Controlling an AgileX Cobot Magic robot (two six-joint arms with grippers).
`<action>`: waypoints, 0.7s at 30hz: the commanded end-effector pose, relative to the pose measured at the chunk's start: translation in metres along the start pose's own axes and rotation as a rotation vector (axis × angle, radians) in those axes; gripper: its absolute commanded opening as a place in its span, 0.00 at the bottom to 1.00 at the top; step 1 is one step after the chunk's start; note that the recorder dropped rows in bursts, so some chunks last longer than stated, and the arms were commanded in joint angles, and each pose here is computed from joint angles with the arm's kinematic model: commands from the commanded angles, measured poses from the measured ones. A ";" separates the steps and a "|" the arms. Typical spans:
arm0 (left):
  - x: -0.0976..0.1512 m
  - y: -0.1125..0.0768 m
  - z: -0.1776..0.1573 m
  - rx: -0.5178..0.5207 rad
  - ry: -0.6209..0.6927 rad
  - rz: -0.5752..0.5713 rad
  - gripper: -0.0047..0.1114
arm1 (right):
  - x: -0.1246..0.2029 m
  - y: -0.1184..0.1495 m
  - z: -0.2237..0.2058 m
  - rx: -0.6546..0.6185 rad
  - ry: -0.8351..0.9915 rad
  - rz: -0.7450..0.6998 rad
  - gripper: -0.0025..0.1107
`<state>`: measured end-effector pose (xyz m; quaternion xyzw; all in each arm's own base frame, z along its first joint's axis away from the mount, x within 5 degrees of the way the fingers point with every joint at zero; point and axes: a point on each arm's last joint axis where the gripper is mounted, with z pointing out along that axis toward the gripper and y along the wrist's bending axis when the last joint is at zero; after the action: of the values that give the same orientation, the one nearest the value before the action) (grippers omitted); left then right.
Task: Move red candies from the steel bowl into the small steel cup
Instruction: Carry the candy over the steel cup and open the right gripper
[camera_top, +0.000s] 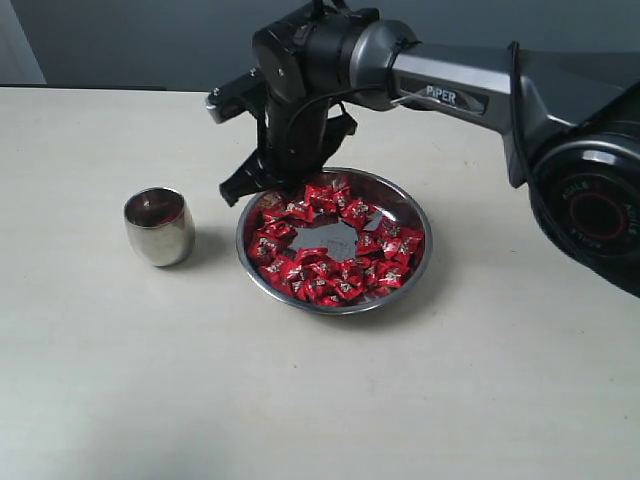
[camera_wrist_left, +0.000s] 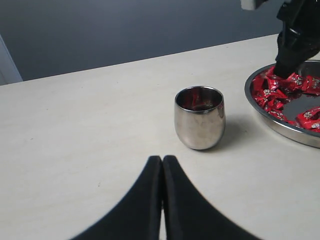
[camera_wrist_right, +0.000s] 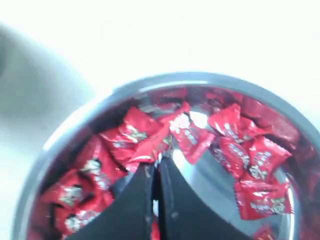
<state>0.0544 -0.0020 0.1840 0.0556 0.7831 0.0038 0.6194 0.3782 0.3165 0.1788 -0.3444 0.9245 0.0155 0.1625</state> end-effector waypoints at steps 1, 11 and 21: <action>-0.001 0.000 0.000 0.004 -0.015 -0.006 0.04 | -0.010 0.020 -0.024 -0.092 -0.108 -0.027 0.02; -0.001 0.000 0.000 0.004 -0.015 -0.006 0.04 | -0.025 0.064 -0.039 -0.253 -0.308 -0.095 0.02; -0.001 0.000 0.000 0.004 -0.015 -0.006 0.04 | -0.029 0.073 -0.042 -0.342 -0.370 -0.071 0.02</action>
<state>0.0544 -0.0020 0.1840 0.0556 0.7831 0.0038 0.6194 0.3416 0.3833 0.2146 -0.3875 0.8583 0.2151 0.2588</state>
